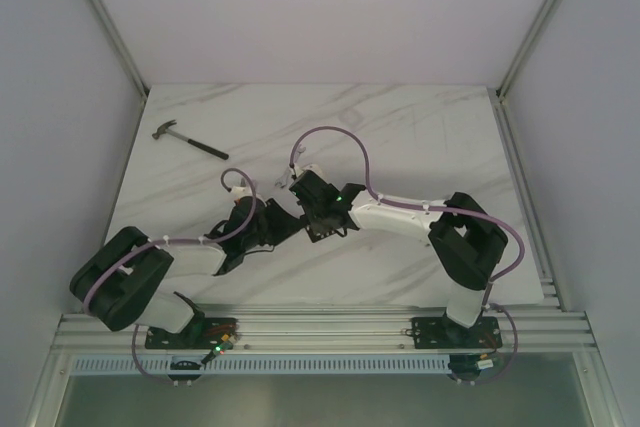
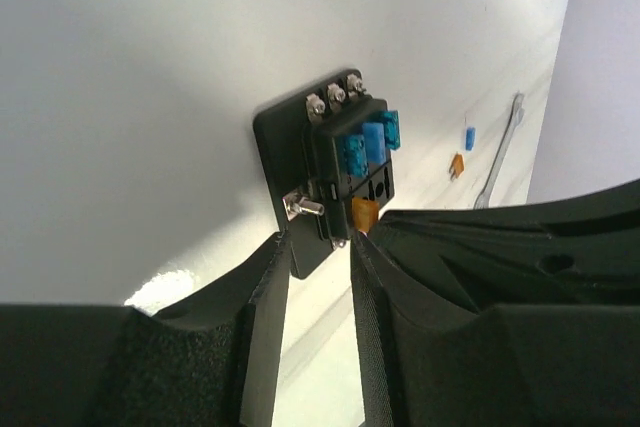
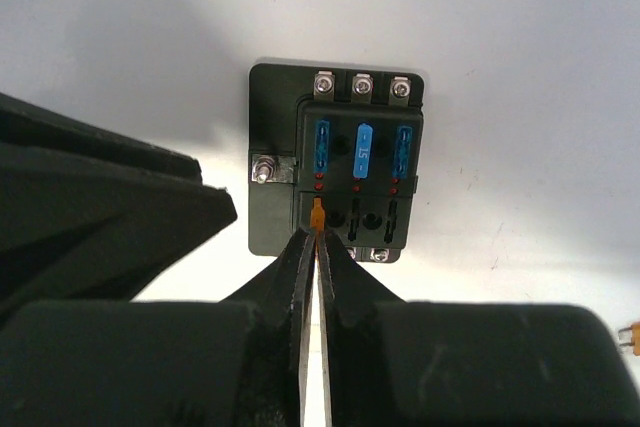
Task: Snap on the fuse box
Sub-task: Install the fuse at the fuse box base.
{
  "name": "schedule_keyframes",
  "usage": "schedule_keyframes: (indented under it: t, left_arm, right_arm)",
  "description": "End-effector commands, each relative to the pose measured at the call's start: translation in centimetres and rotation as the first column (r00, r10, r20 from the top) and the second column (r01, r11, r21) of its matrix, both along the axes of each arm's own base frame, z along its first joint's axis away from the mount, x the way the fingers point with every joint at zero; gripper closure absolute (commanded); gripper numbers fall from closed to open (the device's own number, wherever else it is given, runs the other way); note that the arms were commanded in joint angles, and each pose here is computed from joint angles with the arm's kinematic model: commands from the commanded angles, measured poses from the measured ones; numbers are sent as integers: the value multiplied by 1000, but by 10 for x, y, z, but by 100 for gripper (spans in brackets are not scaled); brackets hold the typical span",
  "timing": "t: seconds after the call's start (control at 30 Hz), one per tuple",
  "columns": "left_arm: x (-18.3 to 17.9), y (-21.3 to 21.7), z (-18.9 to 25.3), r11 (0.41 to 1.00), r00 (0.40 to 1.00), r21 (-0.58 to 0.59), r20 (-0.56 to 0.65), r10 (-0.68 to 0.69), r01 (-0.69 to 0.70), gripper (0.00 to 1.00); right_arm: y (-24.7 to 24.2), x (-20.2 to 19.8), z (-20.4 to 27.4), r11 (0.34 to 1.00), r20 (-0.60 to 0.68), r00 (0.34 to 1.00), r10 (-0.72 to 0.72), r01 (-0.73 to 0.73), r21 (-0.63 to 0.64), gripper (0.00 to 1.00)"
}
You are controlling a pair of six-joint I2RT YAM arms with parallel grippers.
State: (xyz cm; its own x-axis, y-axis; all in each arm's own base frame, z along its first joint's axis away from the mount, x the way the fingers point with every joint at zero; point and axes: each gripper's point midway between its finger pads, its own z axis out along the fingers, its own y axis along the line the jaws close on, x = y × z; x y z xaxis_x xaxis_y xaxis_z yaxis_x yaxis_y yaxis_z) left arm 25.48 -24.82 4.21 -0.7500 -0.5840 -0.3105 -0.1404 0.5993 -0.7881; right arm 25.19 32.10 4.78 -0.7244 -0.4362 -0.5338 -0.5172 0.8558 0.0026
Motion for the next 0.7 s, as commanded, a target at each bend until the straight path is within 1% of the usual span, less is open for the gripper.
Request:
schedule_keyframes:
  t: [0.0, 0.3, 0.67]
  left_arm:
    - [9, 7, 1, 1000, 1000, 7, 8, 11, -11, 60]
    - [17, -2, -1, 1000, 1000, -13, 3, -17, 17, 62]
    - [22, -9, -11, 999, 999, -7, -15, -33, 33, 64]
  right_arm:
    - [4, -4, 6, 999, -13, 999, 29, -29, 14, 89]
    - [7, -4, 9, 999, -9, 999, 32, -32, 36, 88]
    - [8, -4, 9, 999, -10, 1000, 30, -30, 41, 87]
